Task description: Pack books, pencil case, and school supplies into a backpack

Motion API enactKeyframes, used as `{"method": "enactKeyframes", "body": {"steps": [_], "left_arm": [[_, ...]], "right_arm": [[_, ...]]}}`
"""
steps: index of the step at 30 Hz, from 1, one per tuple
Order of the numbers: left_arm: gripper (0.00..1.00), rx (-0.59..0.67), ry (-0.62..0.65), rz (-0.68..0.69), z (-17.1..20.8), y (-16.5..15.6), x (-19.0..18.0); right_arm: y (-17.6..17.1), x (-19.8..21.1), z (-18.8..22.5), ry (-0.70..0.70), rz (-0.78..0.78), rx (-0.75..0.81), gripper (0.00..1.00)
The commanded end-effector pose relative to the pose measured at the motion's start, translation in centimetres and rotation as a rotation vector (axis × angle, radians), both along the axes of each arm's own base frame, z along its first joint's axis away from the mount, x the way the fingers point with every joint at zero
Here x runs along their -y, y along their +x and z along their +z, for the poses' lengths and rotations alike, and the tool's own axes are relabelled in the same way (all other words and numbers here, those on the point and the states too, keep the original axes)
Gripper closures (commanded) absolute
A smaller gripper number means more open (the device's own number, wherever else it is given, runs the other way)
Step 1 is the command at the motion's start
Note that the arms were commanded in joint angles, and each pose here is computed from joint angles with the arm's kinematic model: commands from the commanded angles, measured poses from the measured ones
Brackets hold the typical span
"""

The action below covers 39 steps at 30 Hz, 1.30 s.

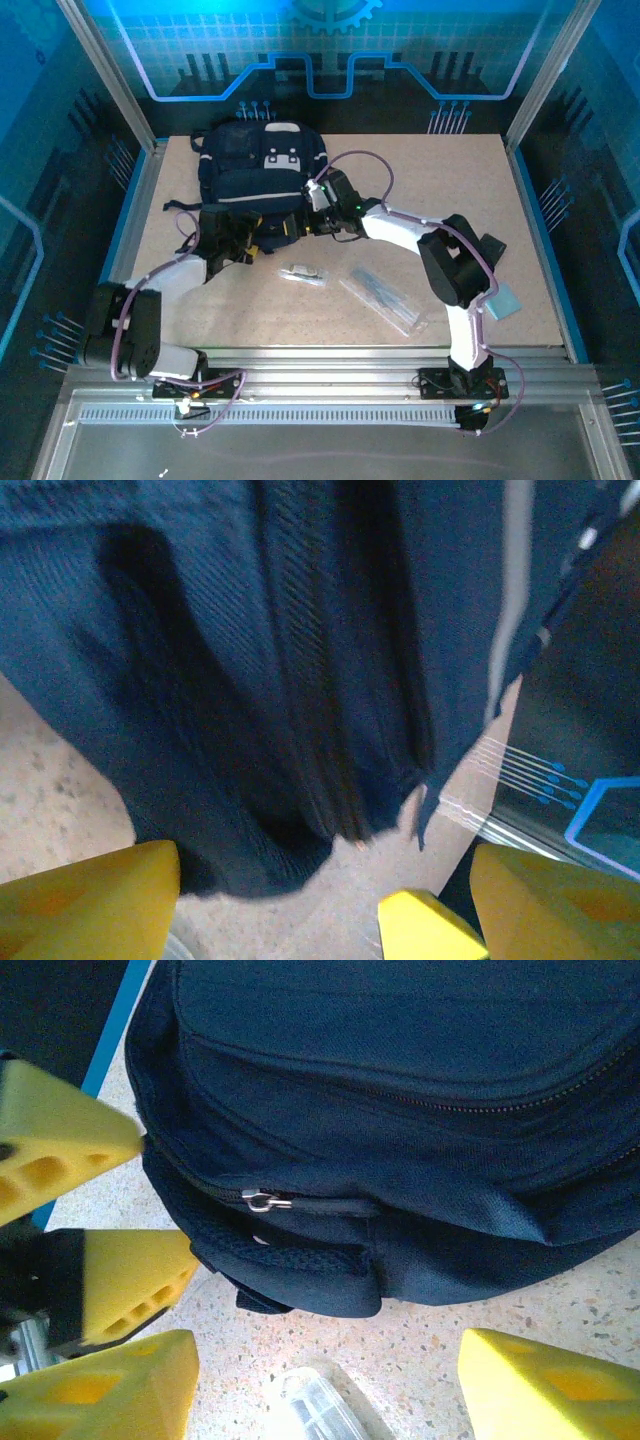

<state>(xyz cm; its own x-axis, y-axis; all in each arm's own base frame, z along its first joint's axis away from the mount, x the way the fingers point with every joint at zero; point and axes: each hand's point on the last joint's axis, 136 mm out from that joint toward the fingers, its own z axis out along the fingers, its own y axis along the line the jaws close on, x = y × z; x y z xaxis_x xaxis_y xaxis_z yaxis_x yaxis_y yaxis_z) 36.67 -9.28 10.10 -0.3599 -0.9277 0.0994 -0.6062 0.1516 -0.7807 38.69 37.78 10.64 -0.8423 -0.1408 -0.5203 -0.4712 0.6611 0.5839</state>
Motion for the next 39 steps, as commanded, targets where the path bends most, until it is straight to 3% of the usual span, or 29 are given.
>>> {"method": "enactKeyframes", "body": {"steps": [1,8,17,23,26,28,32,39], "left_arm": [[0.22,0.08,0.025,0.001,4.0,0.0,0.0],[0.19,0.055,0.126,0.014,4.0,-1.6,-1.4],[0.22,0.071,0.074,0.047,1.7,2.7,0.2],[0.27,-0.004,0.073,0.067,-2.4,3.9,0.5],[0.41,-0.02,0.087,0.091,-4.2,4.4,-0.2],[0.68,-0.011,0.072,0.086,-4.5,5.0,-0.2],[1.0,0.016,0.074,0.042,-3.3,5.5,0.5],[1.0,0.078,0.029,0.019,0.7,4.1,1.2]], "right_arm": [[0.3,0.9,1.1,-0.022,-0.013,0.039,0.3],[0.5,0.9,1.4,-0.022,-0.027,0.049,0.3],[0.1,0.4,1.4,-0.027,-0.025,0.055,0.3],[0.0,0.7,1.2,-0.035,-0.034,0.054,0.3],[-0.3,0.6,1.2,-0.04,-0.015,0.064,0.31],[-0.5,0.3,1.1,-0.048,0.009,0.074,0.32],[-0.5,-0.6,1.4,-0.036,0.043,0.079,0.34],[-0.7,-2.8,1.1,0.006,0.119,0.063,0.38]]}}
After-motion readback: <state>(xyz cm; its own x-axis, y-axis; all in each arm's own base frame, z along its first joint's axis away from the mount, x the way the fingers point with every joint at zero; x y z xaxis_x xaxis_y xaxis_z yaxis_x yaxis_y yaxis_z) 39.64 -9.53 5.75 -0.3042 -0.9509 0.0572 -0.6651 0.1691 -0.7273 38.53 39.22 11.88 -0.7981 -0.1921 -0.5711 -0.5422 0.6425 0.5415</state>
